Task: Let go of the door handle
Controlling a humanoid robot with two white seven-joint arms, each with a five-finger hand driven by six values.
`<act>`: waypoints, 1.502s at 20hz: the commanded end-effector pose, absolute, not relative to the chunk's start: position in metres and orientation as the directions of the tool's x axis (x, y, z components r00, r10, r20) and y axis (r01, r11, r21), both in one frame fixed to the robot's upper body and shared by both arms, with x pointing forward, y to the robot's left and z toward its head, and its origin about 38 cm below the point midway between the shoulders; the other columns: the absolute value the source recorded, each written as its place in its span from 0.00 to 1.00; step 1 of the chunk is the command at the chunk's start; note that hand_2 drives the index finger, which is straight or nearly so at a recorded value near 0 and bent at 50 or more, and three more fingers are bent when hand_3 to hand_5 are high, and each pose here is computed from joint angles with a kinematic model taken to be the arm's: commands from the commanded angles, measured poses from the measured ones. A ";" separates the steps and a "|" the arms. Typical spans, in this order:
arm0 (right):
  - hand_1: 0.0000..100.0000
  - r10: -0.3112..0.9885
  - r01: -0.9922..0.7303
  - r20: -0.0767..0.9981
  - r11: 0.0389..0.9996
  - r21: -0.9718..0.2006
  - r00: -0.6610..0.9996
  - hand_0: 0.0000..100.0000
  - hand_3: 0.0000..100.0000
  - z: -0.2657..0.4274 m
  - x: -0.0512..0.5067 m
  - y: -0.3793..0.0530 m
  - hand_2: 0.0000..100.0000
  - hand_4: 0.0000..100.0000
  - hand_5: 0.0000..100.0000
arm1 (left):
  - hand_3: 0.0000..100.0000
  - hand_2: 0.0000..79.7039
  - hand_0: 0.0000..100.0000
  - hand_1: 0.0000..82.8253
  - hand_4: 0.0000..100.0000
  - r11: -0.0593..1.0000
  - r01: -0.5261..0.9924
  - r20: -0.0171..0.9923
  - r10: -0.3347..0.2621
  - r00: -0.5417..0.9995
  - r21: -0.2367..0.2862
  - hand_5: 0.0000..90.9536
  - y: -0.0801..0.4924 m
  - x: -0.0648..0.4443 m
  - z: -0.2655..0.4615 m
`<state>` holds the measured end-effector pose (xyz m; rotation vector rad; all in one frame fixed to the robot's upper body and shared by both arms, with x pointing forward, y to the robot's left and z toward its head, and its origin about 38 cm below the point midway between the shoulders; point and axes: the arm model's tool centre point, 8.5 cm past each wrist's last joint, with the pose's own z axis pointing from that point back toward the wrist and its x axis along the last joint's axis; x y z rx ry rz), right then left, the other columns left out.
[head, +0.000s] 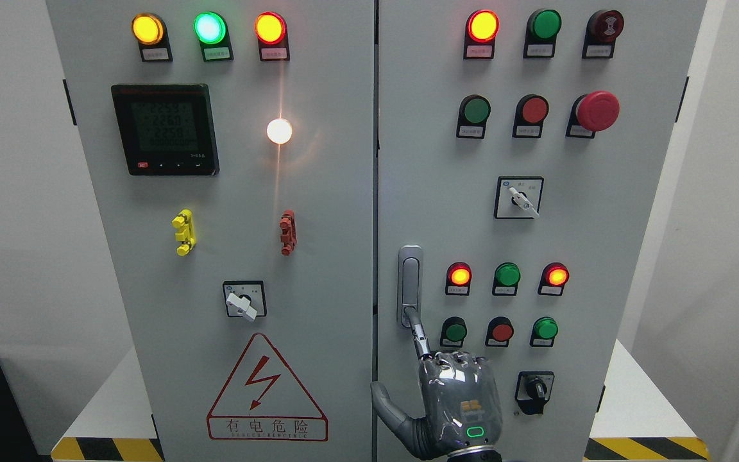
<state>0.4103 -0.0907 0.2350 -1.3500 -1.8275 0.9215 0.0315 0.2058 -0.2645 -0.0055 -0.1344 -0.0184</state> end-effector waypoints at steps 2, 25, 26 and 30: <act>0.20 0.968 0.482 0.110 0.208 -0.851 -0.224 0.26 1.00 0.233 0.412 -0.094 0.11 1.00 1.00 | 0.00 0.00 0.12 0.67 0.00 1.000 0.017 0.118 -0.016 0.993 -0.004 0.00 0.206 0.021 -0.265; 0.20 0.970 0.460 0.107 0.200 -0.865 -0.220 0.27 1.00 0.225 0.415 -0.093 0.11 1.00 1.00 | 0.00 0.00 0.12 0.67 0.00 1.000 0.017 0.118 -0.016 0.993 -0.004 0.00 0.206 0.021 -0.265; 0.20 0.969 0.458 0.108 0.202 -0.866 -0.223 0.27 1.00 0.224 0.415 -0.092 0.11 1.00 1.00 | 0.00 0.00 0.12 0.67 0.00 1.000 0.017 0.118 -0.016 0.993 -0.004 0.00 0.206 0.021 -0.265; 0.20 0.969 0.457 0.107 0.200 -0.867 -0.221 0.27 1.00 0.224 0.415 -0.092 0.11 1.00 1.00 | 0.00 0.00 0.12 0.67 0.00 1.000 0.017 0.118 -0.016 0.993 -0.004 0.00 0.206 0.021 -0.265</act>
